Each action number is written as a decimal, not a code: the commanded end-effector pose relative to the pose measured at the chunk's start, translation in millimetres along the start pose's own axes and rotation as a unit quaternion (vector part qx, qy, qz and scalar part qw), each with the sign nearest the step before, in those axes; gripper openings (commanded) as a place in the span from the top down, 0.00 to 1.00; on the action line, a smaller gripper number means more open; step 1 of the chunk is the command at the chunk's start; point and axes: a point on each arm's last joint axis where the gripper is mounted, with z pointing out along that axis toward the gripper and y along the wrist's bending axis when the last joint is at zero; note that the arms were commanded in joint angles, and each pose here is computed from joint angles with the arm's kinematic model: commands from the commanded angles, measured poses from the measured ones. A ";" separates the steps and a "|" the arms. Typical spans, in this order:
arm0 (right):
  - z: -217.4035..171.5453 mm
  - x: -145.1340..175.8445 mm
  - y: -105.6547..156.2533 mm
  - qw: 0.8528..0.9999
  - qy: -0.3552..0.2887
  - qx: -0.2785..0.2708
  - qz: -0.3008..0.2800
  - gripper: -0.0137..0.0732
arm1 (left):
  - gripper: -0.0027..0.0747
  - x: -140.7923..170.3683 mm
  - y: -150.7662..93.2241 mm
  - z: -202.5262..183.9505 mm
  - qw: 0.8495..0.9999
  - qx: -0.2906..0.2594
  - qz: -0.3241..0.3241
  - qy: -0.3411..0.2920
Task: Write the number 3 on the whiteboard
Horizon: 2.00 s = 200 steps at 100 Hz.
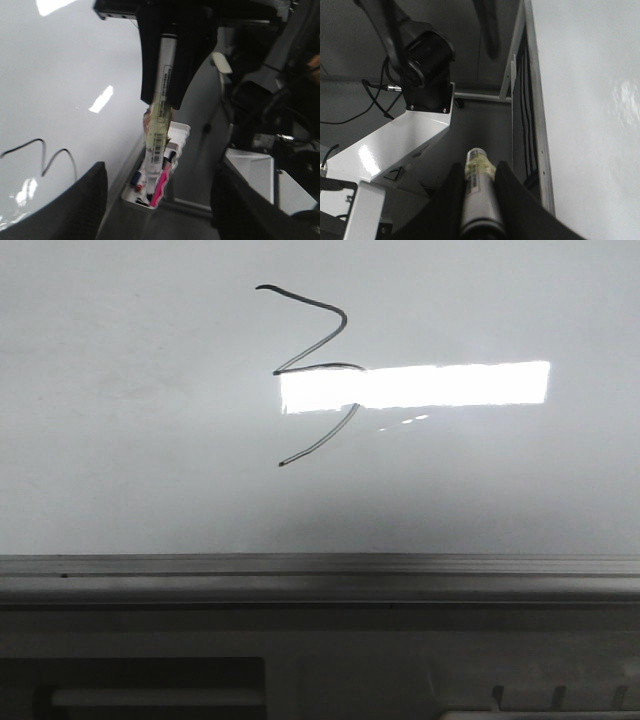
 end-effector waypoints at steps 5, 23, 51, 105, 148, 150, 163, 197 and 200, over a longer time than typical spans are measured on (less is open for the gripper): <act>-4.6 -22.5 5.5 0.996 -0.074 0.028 -0.042 0.89 | 0.51 -17.1 4.4 10.2 0.998 0.057 -0.017 0.005; -3.7 -24.6 7.6 0.996 -0.078 0.026 -0.045 0.89 | 0.56 -16.4 7.9 19.8 0.996 0.084 -0.036 0.021; -3.9 -27.5 11.1 0.995 -0.095 0.007 -0.030 0.89 | 0.70 -16.6 8.7 20.5 0.996 0.083 -0.037 0.021; -4.6 -30.7 13.9 0.993 -0.113 -0.010 -0.013 0.89 | 0.82 -15.9 9.4 20.6 0.996 0.079 -0.034 0.024; -4.6 -30.7 13.9 0.993 -0.113 -0.010 -0.013 0.89 | 0.60 -10.4 14.6 20.9 0.997 0.050 -0.020 0.052; -4.6 -30.7 13.9 0.993 -0.113 -0.010 -0.013 0.89 | 0.61 -10.6 14.7 20.9 0.997 0.050 -0.020 0.052; -4.7 -31.2 13.3 0.993 -0.115 -0.006 -0.012 0.89 | 0.76 -10.6 16.0 22.5 0.997 0.049 -0.022 0.053; -4.8 -31.6 12.8 0.993 -0.117 -0.004 -0.012 0.88 | 0.99 -12.4 22.1 34.4 0.995 0.070 -0.040 0.052; -4.8 -31.6 12.8 0.993 -0.117 -0.004 -0.011 0.85 | 0.99 -13.3 22.1 34.4 0.996 0.070 -0.041 0.047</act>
